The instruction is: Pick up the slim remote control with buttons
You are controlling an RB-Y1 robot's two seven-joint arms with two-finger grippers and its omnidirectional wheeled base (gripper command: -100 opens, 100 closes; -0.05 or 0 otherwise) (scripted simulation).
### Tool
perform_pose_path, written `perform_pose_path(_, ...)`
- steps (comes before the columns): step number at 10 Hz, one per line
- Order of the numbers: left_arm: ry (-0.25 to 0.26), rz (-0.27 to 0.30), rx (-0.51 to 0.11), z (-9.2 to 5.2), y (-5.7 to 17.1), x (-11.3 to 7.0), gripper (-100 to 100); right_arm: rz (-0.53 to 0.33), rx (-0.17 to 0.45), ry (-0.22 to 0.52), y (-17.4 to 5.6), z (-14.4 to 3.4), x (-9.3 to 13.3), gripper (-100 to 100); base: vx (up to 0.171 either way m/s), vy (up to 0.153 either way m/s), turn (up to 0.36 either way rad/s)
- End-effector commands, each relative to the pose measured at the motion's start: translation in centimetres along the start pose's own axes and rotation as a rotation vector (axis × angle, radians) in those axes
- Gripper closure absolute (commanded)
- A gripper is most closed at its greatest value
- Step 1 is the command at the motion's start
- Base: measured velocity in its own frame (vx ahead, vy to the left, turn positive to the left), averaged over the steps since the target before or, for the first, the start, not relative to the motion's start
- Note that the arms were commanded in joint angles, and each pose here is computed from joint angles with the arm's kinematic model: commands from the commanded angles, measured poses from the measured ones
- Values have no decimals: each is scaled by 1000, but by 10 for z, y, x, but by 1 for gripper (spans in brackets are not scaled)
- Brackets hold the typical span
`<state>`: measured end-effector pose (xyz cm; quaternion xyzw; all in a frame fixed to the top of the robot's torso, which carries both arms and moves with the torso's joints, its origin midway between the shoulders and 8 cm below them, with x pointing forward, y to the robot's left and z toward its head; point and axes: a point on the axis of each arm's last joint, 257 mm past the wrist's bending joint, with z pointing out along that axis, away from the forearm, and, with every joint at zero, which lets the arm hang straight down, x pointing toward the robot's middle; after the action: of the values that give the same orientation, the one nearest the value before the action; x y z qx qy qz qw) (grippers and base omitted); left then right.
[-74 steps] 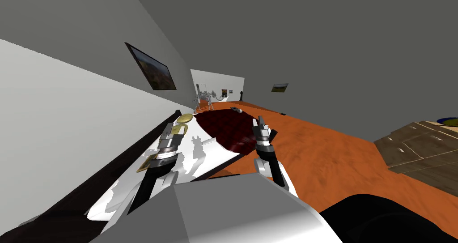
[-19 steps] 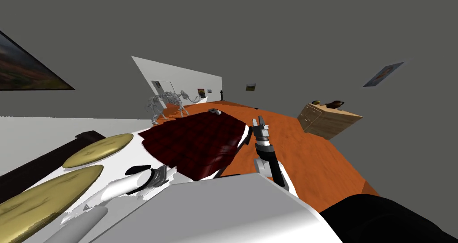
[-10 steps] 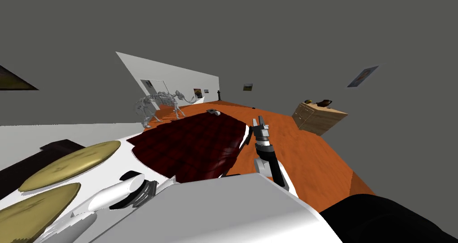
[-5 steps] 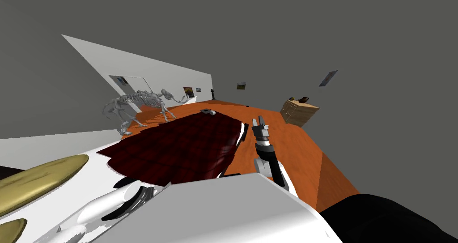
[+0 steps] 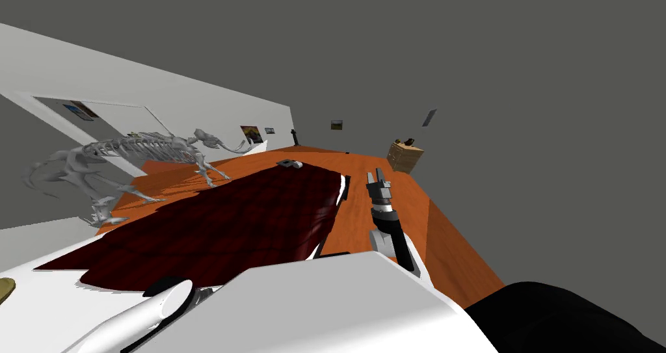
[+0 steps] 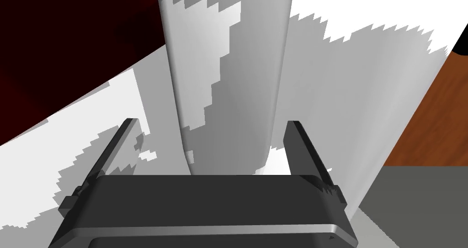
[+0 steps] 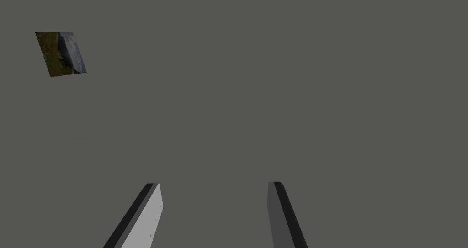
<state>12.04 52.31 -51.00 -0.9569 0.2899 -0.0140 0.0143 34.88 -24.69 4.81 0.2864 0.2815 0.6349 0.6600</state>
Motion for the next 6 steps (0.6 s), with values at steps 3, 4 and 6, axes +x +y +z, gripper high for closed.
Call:
perform_pose_path(3, -4, -111, 6, 5, 17, -19, -100, 0, 0, 0, 0, 0, 0, 0, -84, 33, -299)
perform_pose_path(4, -4, -123, 6, 5, 17, -19, -100, 0, 0, 0, 0, 0, 0, 0, -81, 28, -159)
perform_pose_path(6, -7, -166, 8, 6, 23, -26, -100, 0, 0, 0, 0, 0, 0, 0, -72, 21, -199)
